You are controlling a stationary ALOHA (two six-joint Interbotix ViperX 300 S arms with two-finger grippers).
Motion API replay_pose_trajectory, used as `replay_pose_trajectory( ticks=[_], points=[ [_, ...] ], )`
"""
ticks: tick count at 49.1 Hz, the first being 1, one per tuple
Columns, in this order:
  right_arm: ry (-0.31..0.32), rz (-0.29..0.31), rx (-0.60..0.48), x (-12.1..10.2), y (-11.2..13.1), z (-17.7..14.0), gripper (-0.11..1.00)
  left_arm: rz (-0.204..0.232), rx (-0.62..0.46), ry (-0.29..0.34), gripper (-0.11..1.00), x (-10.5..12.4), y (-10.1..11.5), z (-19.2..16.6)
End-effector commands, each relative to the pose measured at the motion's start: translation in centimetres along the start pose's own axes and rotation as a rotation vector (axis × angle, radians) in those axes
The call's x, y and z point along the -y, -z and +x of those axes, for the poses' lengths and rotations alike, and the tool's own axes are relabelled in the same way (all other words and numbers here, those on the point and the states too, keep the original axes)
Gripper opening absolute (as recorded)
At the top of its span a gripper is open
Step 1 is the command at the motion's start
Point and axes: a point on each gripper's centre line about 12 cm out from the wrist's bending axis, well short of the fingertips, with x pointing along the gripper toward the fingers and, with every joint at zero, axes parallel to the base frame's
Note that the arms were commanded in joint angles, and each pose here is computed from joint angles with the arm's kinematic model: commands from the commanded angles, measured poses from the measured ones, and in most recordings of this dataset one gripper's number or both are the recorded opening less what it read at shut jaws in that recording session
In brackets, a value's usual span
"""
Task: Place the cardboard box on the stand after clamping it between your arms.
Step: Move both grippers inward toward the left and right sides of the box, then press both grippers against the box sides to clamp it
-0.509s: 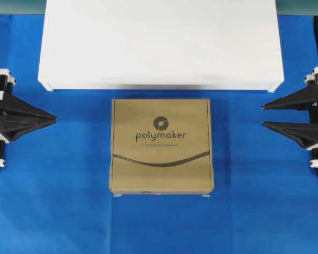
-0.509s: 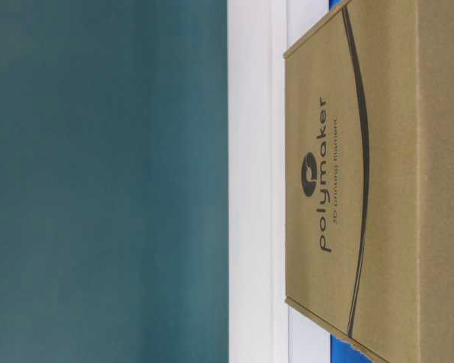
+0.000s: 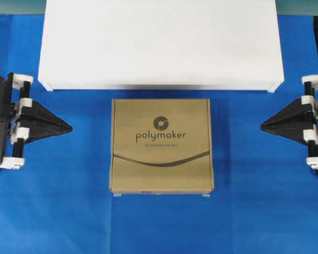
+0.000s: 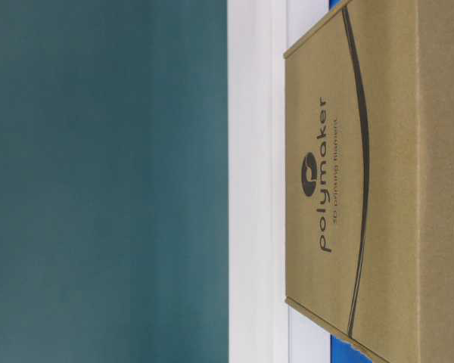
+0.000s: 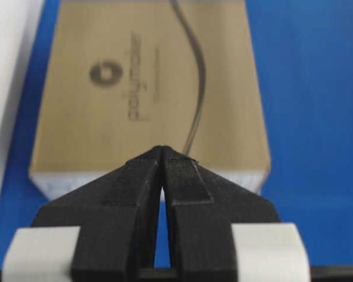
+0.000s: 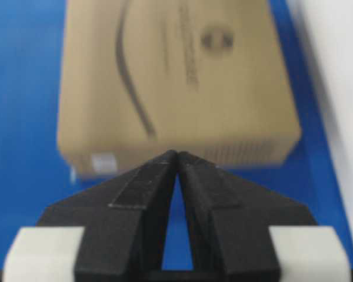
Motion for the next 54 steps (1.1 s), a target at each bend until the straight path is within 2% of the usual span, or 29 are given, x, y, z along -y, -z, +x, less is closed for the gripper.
replay_pose_trajectory(
  ticks=[1,8,20,26,29,33,41,44,46,48,54],
  points=[
    [0.005,0.004,-0.081,0.1,-0.2,0.3,-0.01,0.005,-0.058,-0.005,0.00,-0.1,-0.6,0.3],
    [0.008,0.000,-0.238,0.1,1.4,1.8,-0.01,0.005,-0.155,-0.008,0.00,-0.1,0.1,1.2],
    [0.027,-0.021,-0.418,0.4,2.8,4.1,0.03,0.011,-0.310,-0.011,0.00,-0.1,2.2,2.8],
    [0.032,-0.017,-0.481,0.7,3.3,5.1,0.10,0.004,-0.371,-0.012,0.00,-0.1,2.9,3.7],
    [0.035,-0.017,-0.500,0.7,3.6,5.5,0.18,0.009,-0.391,-0.013,0.02,-0.2,3.3,4.1],
    [0.036,-0.017,-0.524,0.8,4.0,6.0,0.33,0.011,-0.417,-0.013,0.14,-0.2,3.9,4.6],
    [0.039,-0.024,-0.566,0.9,4.9,6.9,0.80,0.003,-0.458,-0.013,0.62,-0.2,5.3,5.6],
    [0.044,-0.031,-0.583,1.0,5.3,7.3,0.93,0.001,-0.474,-0.014,0.77,-0.2,5.8,6.1],
    [0.047,-0.040,-0.592,1.1,5.6,7.7,0.98,-0.001,-0.478,-0.016,0.85,-0.3,6.1,6.6],
    [0.048,-0.044,-0.593,1.1,5.8,8.1,0.99,-0.003,-0.481,-0.017,0.87,-0.3,6.4,7.0],
    [0.051,-0.043,-0.563,1.4,5.9,9.7,0.97,-0.008,-0.472,-0.019,0.83,-0.5,6.8,8.7]
  ],
)
